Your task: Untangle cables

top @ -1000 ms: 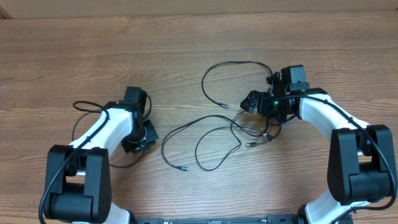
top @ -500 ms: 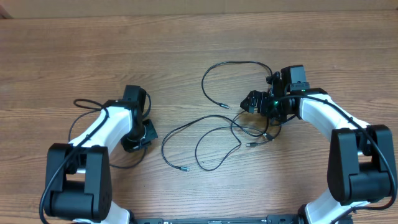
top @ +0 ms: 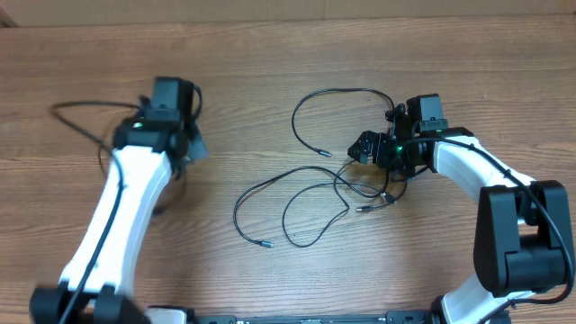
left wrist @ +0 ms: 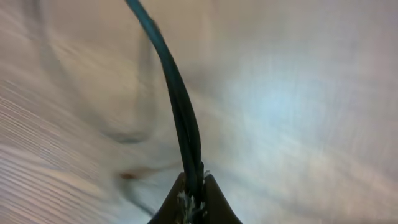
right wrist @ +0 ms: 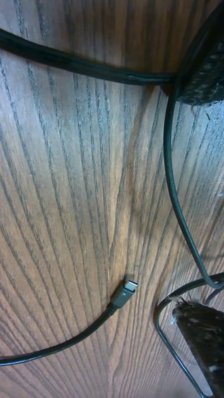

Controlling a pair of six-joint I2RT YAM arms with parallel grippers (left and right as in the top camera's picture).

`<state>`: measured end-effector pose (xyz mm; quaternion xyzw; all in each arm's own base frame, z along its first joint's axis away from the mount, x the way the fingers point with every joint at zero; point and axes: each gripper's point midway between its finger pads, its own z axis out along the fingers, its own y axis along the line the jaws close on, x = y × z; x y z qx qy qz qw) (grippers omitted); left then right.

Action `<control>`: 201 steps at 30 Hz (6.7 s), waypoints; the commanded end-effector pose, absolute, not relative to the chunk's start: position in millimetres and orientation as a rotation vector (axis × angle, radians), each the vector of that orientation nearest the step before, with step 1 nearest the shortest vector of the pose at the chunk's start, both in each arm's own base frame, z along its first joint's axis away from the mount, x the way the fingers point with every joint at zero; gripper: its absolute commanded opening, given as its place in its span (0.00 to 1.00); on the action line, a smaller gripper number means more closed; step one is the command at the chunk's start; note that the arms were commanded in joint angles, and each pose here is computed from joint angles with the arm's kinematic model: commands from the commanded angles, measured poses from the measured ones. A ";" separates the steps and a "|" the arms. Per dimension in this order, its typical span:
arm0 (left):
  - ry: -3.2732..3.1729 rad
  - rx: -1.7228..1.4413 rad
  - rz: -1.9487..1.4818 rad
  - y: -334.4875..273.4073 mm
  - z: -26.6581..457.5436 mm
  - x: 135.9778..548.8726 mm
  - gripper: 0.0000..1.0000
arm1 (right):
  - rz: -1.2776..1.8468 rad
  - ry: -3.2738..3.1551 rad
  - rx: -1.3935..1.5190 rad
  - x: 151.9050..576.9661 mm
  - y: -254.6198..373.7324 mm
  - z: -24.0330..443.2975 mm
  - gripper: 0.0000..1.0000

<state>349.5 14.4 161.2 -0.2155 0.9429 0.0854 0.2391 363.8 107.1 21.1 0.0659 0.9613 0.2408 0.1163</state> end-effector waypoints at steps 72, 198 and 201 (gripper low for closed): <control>2.579 -0.615 0.327 162.0 50.8 430.5 0.90 | 0.679 2.803 0.191 367.9 105.2 18.7 1.00; 3.136 -0.306 -0.725 -109.6 -24.8 258.7 0.08 | 1.278 2.660 -0.053 357.0 157.0 105.5 1.00; 3.135 -0.305 -0.725 -109.6 -24.8 258.9 0.08 | 1.119 2.706 0.007 364.1 134.2 92.3 1.00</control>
